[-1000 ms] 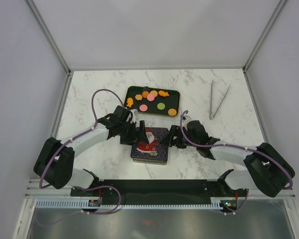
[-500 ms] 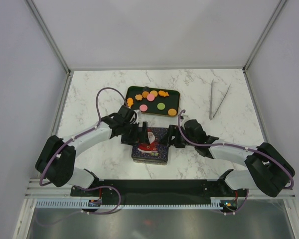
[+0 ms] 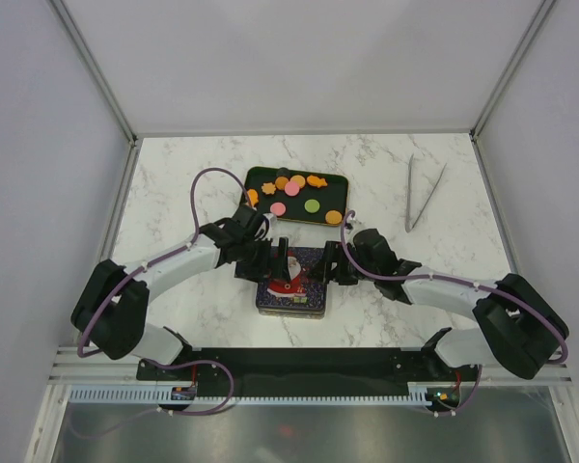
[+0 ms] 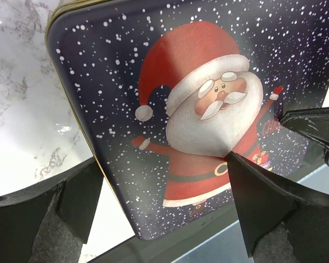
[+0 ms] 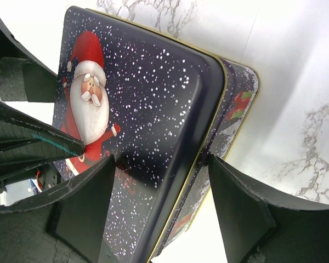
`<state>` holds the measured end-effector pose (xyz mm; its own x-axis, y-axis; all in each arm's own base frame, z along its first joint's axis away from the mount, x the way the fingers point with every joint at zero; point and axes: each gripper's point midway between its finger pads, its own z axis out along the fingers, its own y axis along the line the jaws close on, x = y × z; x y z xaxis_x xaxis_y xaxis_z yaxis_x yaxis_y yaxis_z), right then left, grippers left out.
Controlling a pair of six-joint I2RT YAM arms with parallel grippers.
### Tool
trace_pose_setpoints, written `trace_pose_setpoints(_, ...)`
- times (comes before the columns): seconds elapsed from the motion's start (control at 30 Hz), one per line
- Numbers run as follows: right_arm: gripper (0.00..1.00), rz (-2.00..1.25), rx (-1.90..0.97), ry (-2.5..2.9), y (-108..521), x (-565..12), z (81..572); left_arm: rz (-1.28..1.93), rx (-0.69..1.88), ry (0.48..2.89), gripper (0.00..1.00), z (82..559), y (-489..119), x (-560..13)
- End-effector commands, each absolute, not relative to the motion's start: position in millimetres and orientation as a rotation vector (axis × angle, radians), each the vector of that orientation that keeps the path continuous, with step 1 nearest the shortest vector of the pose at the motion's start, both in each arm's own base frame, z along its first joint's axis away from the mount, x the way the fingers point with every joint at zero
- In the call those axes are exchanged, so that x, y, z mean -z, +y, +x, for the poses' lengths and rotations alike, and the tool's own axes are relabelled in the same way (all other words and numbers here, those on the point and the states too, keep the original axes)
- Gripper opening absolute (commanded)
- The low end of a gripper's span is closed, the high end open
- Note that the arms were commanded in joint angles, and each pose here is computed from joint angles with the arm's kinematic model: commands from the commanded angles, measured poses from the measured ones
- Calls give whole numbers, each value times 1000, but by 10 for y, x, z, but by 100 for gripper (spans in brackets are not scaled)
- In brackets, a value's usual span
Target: Pack the cookies
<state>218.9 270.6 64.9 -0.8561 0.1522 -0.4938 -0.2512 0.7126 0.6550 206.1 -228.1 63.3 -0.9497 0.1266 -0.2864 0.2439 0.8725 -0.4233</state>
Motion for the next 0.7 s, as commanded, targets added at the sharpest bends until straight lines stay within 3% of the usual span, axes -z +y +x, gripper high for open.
trace_pose_setpoints(0.0, 76, -115, -1066, 2300, 2865, -893, 2335, 370, 685, 2741, 100, 2144, -2392, -726)
trace_pose_setpoints(0.3, 76, -120, -1066, 2299, 2877, -905, 2346, 386, 681, 2748, 100, 2146, -2436, -723)
trace_pose_setpoints(0.67, 66, -130, -1106, 2290, 2912, -883, 2304, 401, 660, 2762, 100, 2162, -2496, -732)
